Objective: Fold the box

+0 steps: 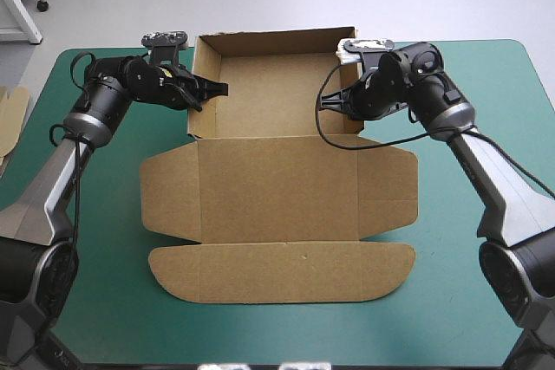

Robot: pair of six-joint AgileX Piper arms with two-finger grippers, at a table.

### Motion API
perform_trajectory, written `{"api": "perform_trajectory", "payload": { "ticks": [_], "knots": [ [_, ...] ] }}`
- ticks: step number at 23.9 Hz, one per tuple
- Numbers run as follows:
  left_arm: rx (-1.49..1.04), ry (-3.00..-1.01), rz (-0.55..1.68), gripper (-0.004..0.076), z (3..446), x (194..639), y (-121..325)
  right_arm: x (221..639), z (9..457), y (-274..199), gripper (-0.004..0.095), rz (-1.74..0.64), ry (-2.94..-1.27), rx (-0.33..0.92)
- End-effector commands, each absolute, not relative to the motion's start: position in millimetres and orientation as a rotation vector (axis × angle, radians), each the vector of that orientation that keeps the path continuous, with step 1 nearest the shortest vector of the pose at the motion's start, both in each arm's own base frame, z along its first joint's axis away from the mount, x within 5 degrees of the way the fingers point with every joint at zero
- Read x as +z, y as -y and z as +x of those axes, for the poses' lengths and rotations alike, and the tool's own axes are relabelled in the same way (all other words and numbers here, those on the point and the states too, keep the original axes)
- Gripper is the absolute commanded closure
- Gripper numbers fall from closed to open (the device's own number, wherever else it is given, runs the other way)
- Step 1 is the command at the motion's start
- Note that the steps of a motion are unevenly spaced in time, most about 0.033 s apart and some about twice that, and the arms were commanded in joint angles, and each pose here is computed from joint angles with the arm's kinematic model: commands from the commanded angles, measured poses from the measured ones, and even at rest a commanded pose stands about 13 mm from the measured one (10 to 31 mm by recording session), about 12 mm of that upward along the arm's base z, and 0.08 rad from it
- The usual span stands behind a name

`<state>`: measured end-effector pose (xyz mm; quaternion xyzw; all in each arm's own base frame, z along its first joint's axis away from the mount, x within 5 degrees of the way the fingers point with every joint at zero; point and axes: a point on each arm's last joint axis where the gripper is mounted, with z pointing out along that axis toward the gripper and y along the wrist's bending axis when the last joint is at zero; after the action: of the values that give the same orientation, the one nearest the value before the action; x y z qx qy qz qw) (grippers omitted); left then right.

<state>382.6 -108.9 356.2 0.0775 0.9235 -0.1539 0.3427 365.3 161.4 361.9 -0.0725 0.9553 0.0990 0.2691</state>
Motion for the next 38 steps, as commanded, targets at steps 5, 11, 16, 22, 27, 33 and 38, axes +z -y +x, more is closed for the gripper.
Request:
{"api": "perform_trajectory", "payload": {
  "ticks": [5, 11, 16, 22, 27, 33, 38],
  "knots": [
    [-0.502, -2.29, 0.246, 0.0738, 369.5, 382.5, 137.9, 369.0, 360.7, -173.1, 0.0921, -0.256, -2.551, 0.262],
    [-0.421, -2.361, 0.257, 0.0738, 369.4, 366.6, 154.6, 359.4, 358.3, -171.5, 0.0921, -0.261, -2.637, 0.183],
    [-0.363, -2.45, 0.266, 0.0738, 365.7, 359.3, 150.7, 356.5, 353.9, -173.6, 0.0921, -0.279, -2.691, 0.217],
    [-0.221, -2.611, 0.288, 0.0738, 365.9, 338.3, 143.3, 346.7, 354.7, -181.2, 0.0921, -0.3, -2.732, 0.234],
    [-0.182, -2.691, 0.295, 0.0738, 370.7, 322.1, 140.9, 341.3, 356.2, -185.1, 0.0921, -0.313, -2.743, 0.225],
    [-0.154, -2.744, 0.284, 0.0738, 377.9, 310.0, 130.5, 323.9, 363.6, -189.5, 0.0921, -0.318, -2.787, 0.214],
    [-0.185, -2.752, 0.236, 0.0738, 388.0, 300.5, 121.7, 303.8, 371.8, -193.7, 0.0922, -0.329, -2.832, 0.192]
  ]
}}
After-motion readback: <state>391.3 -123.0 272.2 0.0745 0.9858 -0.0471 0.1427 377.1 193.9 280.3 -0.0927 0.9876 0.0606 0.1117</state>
